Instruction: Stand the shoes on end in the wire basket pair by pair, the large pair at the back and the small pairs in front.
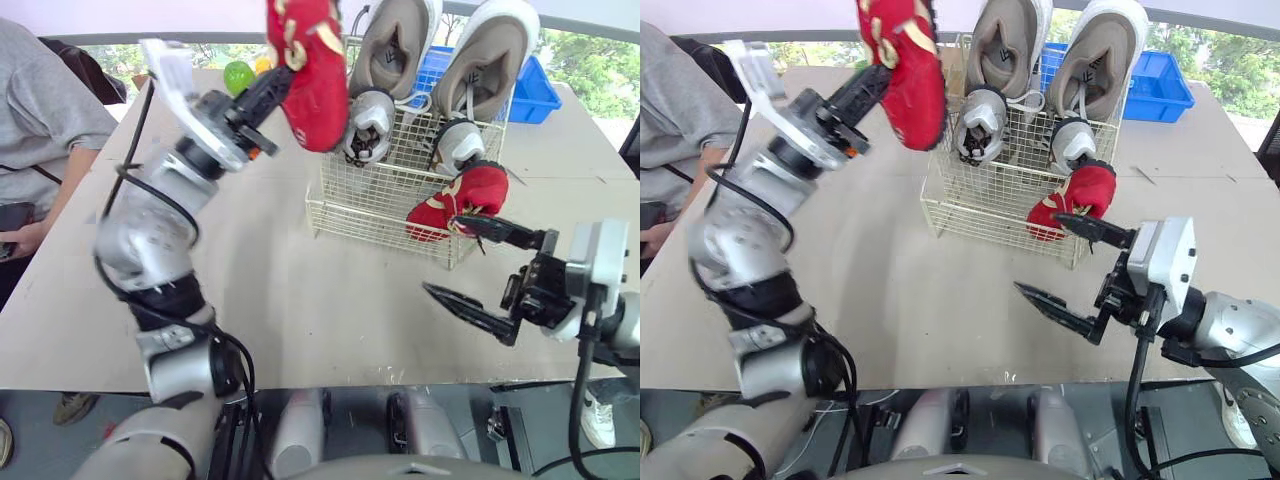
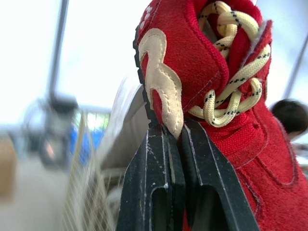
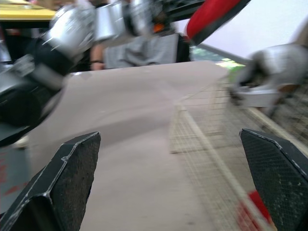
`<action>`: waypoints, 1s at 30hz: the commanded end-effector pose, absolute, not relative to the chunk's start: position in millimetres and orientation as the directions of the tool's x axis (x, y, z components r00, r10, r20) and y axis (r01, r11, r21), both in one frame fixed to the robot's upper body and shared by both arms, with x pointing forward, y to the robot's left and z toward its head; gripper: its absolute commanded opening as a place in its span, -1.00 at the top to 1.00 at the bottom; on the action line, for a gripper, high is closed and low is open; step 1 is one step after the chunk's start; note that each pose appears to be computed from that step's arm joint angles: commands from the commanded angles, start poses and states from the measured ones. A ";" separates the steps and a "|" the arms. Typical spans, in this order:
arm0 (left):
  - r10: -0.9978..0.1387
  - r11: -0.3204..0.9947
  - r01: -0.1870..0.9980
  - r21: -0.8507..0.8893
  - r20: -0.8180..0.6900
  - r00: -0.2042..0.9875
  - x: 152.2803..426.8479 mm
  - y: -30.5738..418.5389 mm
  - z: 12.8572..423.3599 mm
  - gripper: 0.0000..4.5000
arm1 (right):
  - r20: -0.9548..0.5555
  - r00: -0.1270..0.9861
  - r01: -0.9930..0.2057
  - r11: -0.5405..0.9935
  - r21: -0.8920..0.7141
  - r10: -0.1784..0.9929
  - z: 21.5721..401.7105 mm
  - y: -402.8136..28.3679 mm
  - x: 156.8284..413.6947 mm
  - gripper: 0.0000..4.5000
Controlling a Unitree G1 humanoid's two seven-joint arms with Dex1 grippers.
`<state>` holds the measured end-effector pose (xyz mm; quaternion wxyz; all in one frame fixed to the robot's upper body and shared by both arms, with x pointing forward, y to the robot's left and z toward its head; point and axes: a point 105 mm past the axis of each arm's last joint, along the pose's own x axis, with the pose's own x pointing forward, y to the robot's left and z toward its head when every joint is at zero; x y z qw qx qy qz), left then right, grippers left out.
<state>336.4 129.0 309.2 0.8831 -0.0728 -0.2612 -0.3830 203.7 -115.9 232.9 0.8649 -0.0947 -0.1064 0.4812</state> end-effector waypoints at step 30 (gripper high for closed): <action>-0.638 0.769 0.491 0.410 0.434 0.636 341.8 120.4 156.4 0.98 | 0.011 0.680 -0.706 0.659 -0.258 0.733 219.9 -150.0 180.2 -1.00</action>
